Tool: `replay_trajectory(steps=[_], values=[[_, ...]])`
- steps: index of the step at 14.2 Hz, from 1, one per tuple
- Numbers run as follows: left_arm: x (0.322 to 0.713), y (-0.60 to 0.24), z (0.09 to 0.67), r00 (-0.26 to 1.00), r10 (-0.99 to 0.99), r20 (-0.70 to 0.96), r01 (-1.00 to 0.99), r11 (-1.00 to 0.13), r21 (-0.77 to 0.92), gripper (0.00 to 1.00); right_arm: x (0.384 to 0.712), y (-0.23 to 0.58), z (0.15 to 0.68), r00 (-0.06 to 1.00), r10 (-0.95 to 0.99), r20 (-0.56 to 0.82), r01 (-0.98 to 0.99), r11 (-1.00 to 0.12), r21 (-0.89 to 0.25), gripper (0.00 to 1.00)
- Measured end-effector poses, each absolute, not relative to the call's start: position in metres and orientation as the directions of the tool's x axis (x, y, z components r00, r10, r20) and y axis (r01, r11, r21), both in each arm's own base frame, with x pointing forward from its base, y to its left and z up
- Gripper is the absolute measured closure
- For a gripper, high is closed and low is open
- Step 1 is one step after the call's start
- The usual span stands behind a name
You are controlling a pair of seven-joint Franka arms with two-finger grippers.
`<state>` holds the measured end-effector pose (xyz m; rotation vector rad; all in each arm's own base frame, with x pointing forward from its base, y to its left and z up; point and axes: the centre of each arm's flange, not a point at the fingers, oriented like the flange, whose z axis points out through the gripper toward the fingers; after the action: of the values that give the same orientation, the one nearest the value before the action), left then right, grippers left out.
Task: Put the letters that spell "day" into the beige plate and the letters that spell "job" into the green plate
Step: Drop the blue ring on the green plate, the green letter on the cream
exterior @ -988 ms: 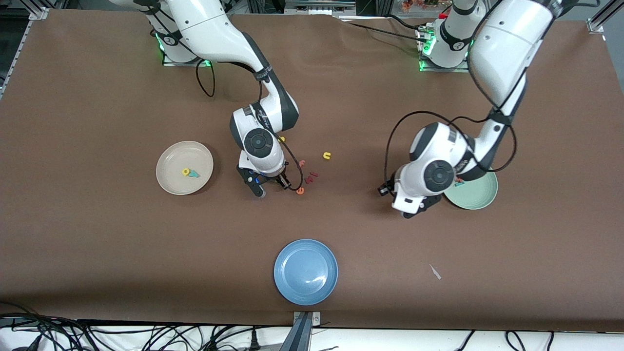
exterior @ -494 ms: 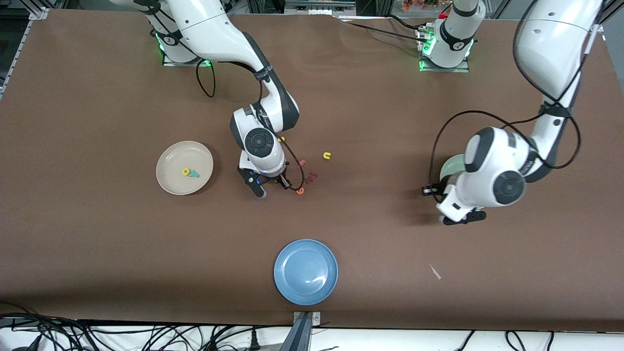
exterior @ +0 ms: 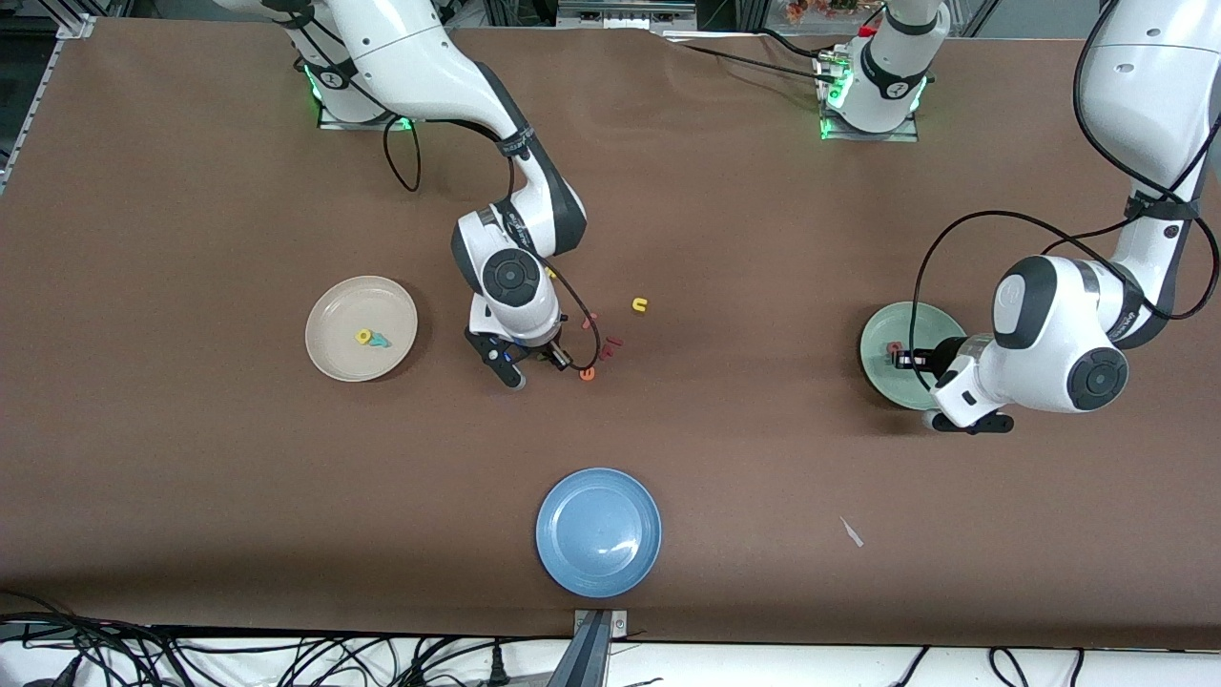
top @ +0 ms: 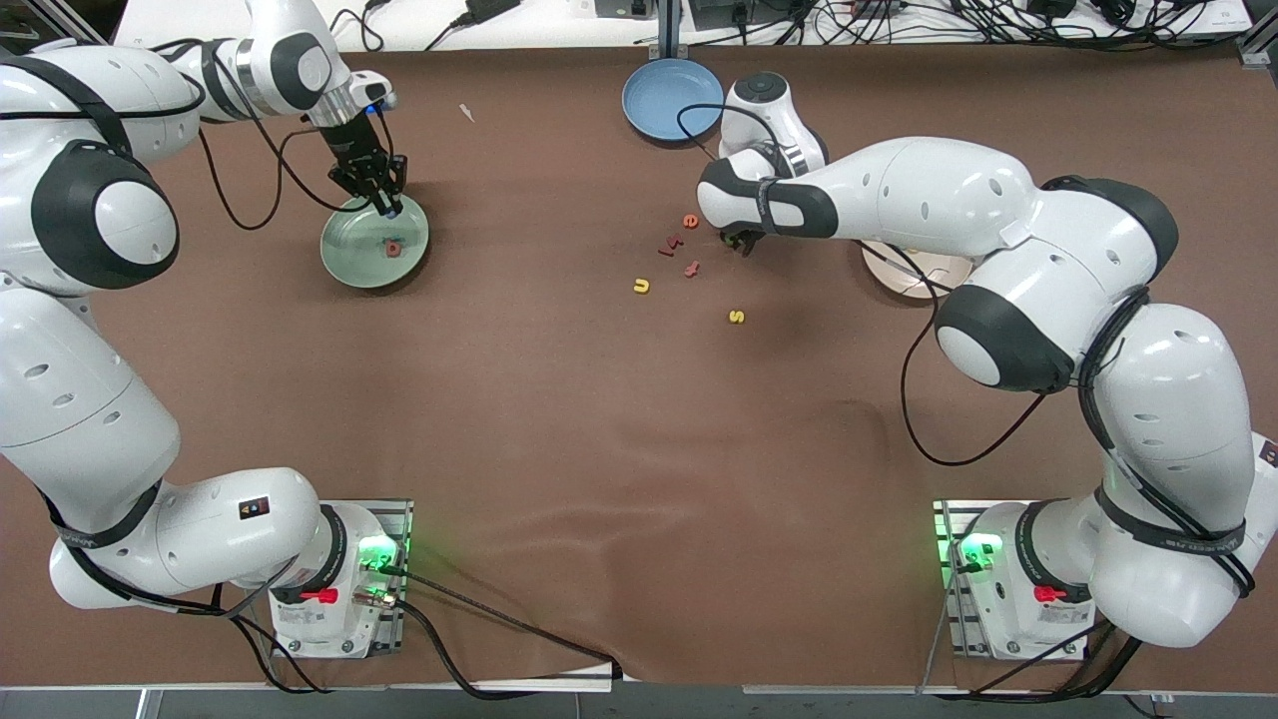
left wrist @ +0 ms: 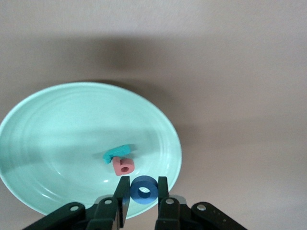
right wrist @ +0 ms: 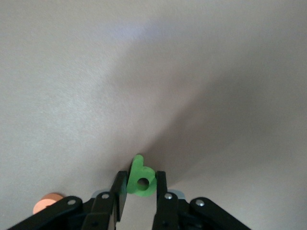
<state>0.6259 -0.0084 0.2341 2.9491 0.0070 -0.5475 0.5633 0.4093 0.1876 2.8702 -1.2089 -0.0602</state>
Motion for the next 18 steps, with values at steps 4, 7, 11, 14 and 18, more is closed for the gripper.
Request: replay_trajectory(steps=[4,7,11,14,18], values=[[0.618,-0.015,0.220,0.937,-0.034,-0.348,0.018,-0.989,0.145,0.58,0.593,0.368,0.225,0.820,-0.571,-0.048,-0.563,-0.818,0.115,0.71],[0.621,-0.019,0.236,0.943,-0.040,-0.331,0.008,-0.990,0.143,0.31,0.607,0.322,0.265,0.899,-0.431,-0.074,-0.421,-0.899,0.125,0.71],[0.635,-0.041,0.319,0.949,-0.085,-0.302,-0.044,-0.989,0.140,0.00,0.599,0.245,0.284,0.950,-0.293,-0.104,-0.283,-0.954,0.098,0.71],[0.647,-0.048,0.400,0.951,-0.110,-0.288,-0.073,-0.988,0.137,0.00,0.580,0.190,0.255,0.980,-0.195,-0.046,-0.192,-0.979,0.066,0.71],[0.637,-0.082,0.482,0.944,-0.183,-0.274,-0.146,-0.978,0.152,0.00,0.565,0.133,0.235,0.997,-0.074,-0.036,-0.071,-0.994,0.083,0.71]])
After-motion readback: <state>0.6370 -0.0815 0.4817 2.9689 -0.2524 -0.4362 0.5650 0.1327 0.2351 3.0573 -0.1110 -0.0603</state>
